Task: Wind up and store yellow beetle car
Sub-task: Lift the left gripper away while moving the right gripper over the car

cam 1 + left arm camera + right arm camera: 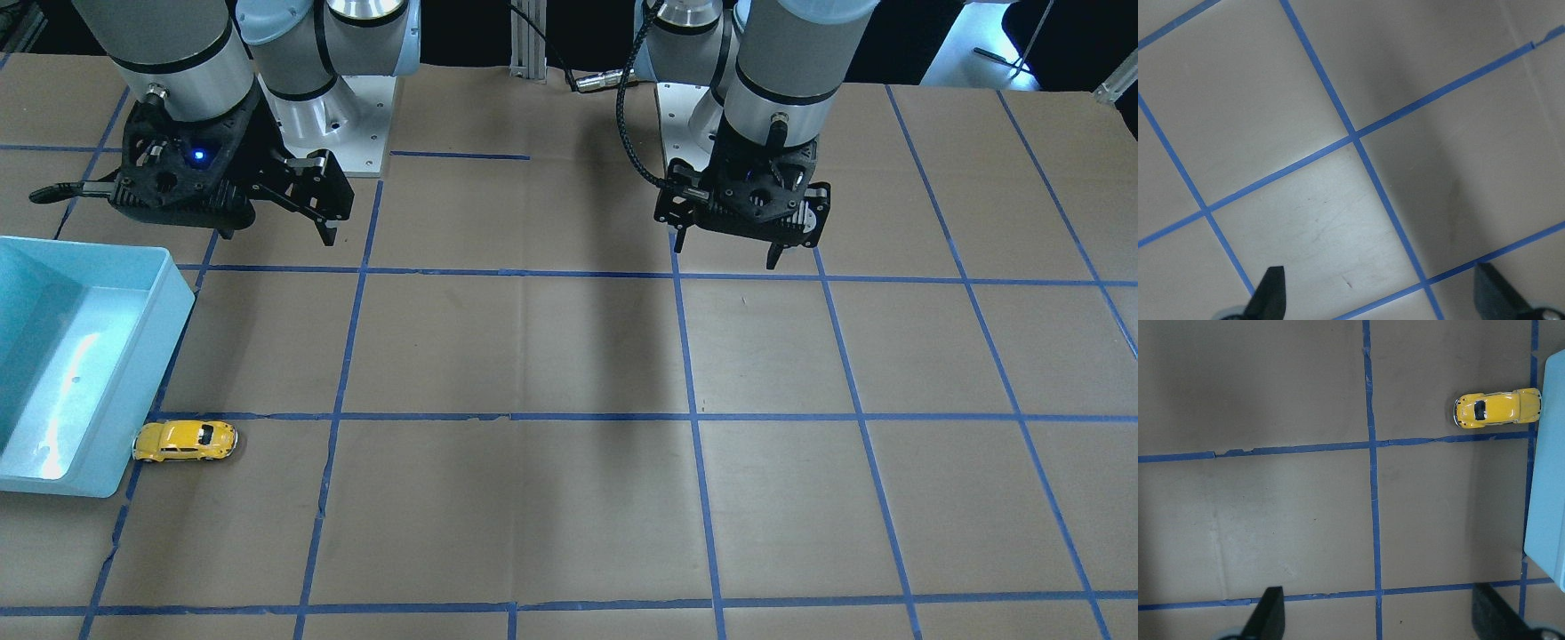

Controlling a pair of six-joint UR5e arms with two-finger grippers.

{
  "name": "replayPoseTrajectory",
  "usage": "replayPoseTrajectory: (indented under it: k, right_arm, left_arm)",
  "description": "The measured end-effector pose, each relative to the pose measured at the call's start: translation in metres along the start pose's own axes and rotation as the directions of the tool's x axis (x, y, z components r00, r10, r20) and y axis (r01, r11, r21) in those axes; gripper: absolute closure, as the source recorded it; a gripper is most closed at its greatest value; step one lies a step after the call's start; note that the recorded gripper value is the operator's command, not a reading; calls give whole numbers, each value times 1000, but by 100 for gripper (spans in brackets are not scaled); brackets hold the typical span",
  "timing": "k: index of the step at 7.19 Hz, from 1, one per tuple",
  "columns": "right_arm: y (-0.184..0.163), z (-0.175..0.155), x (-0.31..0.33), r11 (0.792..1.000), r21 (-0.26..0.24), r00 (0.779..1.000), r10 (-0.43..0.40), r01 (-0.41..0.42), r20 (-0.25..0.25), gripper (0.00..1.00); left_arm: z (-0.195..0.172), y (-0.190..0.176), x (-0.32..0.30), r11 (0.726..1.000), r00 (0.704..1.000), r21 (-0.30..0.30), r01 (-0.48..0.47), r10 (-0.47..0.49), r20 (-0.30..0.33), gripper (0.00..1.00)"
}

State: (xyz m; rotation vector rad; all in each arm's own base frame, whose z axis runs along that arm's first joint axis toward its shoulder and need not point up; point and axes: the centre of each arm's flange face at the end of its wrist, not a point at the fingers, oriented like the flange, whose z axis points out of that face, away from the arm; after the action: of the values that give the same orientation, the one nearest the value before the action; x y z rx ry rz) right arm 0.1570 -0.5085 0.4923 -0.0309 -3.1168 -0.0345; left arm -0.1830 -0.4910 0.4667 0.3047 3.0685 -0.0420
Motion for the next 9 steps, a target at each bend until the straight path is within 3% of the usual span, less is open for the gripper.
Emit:
replayPoseTrajectory:
  k: [2, 3, 5, 7, 8, 9]
  right_arm:
    - [-3, 3, 2, 989, -2, 989, -146, 146, 0, 0]
    - [-5, 5, 4, 958, -4, 958, -288, 288, 1, 0]
    - [-15, 11, 26, 842, -5, 842, -539, 539, 5, 0]
    - [-27, 24, 60, 713, 3, 713, -701, 701, 11, 0]
    - [-30, 28, 70, 680, 3, 680, -733, 733, 14, 0]
    - [-32, 30, 74, 666, 1, 666, -746, 746, 14, 0]
  left_arm:
    - [-18, 1, -8, 989, 989, 14, 146, -146, -14, 0]
    - [-22, -4, -20, 981, 981, 19, 194, -194, -31, 0]
    - [-23, -9, -36, 972, 972, 21, 232, -232, -33, 0]
    - [-19, -8, -40, 970, 970, 8, 242, -241, -23, 0]
    - [-20, -10, -42, 967, 967, 2, 253, -253, -21, 0]
    - [-19, -11, -44, 961, 961, -9, 277, -277, -20, 0]
